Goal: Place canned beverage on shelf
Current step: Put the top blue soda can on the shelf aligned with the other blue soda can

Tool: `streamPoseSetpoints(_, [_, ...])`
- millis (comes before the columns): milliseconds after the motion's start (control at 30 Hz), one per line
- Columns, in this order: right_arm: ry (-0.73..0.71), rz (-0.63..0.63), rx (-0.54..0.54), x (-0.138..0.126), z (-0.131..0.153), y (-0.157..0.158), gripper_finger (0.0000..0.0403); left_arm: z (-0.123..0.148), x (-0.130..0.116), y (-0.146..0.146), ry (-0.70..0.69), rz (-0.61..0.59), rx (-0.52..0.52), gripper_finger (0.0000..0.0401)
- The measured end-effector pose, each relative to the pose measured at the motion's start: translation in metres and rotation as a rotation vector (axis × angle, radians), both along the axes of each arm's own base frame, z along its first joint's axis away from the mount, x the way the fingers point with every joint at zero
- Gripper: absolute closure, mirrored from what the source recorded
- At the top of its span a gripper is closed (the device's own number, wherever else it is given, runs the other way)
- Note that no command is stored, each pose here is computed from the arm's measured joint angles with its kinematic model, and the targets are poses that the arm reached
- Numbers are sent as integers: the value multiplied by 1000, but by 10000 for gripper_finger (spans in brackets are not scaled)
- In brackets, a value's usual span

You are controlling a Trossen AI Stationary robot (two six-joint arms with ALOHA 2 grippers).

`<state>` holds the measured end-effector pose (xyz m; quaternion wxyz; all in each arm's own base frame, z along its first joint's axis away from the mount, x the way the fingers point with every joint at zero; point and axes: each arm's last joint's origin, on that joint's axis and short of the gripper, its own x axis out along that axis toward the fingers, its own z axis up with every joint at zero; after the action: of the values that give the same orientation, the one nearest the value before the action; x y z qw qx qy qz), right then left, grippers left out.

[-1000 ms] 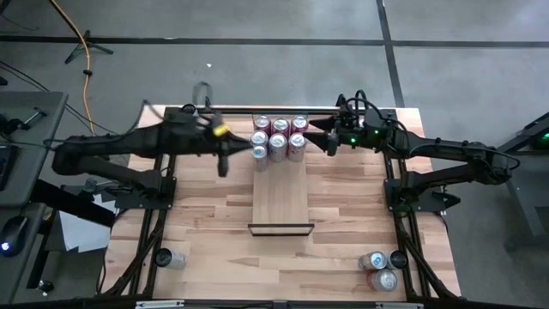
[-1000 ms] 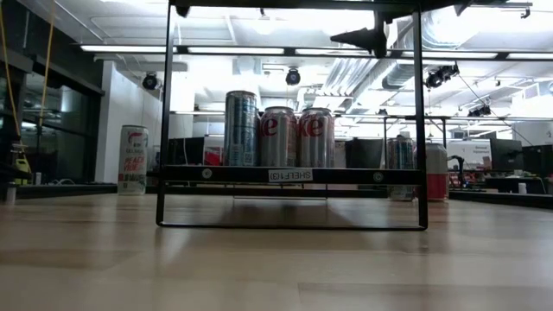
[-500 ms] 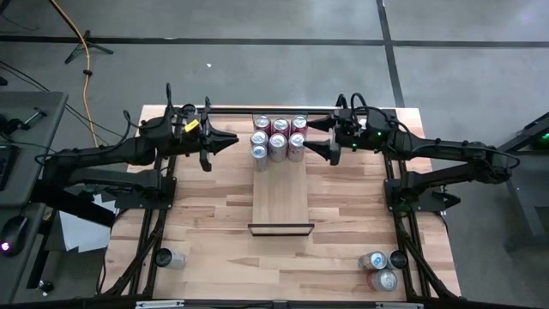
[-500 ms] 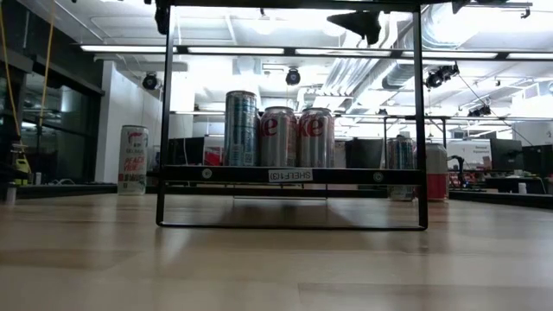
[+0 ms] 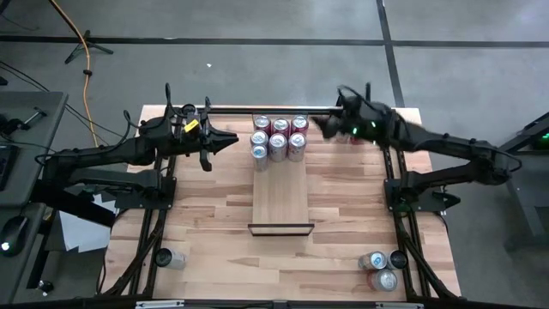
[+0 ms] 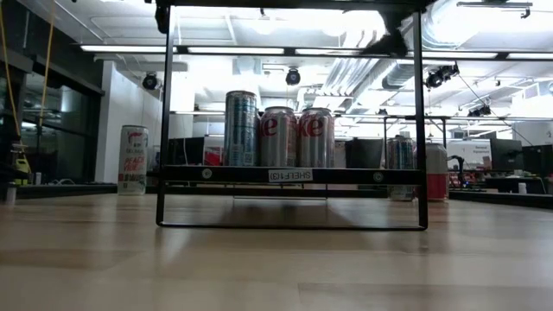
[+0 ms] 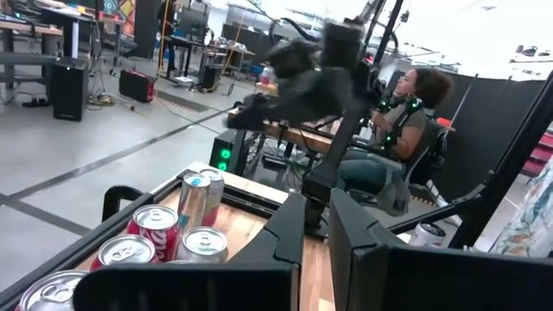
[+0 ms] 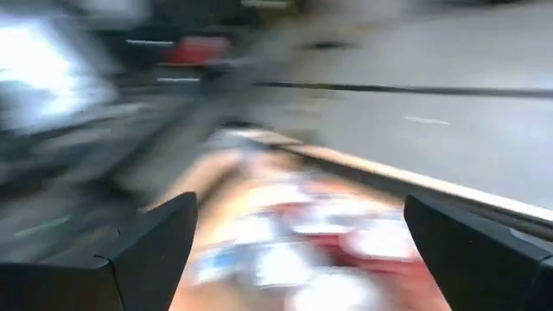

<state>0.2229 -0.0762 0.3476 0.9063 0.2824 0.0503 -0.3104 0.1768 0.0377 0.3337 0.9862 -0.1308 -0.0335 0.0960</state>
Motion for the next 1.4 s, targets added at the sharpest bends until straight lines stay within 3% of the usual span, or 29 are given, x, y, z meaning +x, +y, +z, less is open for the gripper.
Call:
streamPoseSetpoints(100, [246, -224, 63, -15, 6, -22, 6, 0, 0, 0, 1, 1, 0, 400])
streamPoseSetpoints(233, [472, -387, 222, -28, 10, -53, 6, 0, 0, 0, 4, 2, 0, 397])
streamPoseSetpoints(367, [640, -448, 350, -26, -12, -82, 6, 0, 0, 0, 5, 2, 0, 389])
streamPoseSetpoints(533, [781, -403, 497, -18, -59, -111, 6, -3, 0, 1, 32, 46, -7, 370])
streamPoseSetpoints(667, [843, -400, 559, -13, -82, -123, 6, -7, -1, 3, 72, 93, -16, 346])
streamPoseSetpoints(900, [859, -430, 549, -7, -92, -131, 6, -10, -1, 3, 97, 101, -36, 303])
streamPoseSetpoints(1133, [897, -427, 570, -3, -104, -135, 10, -10, -1, 3, 103, 107, -37, 294])
streamPoseSetpoints(1267, [912, -429, 578, -1, -110, -137, 46, -10, -1, 3, 103, 107, -38, 294])
streamPoseSetpoints(1400, [916, -431, 582, -1, -110, -136, 118, -10, -1, 3, 103, 112, -37, 294])
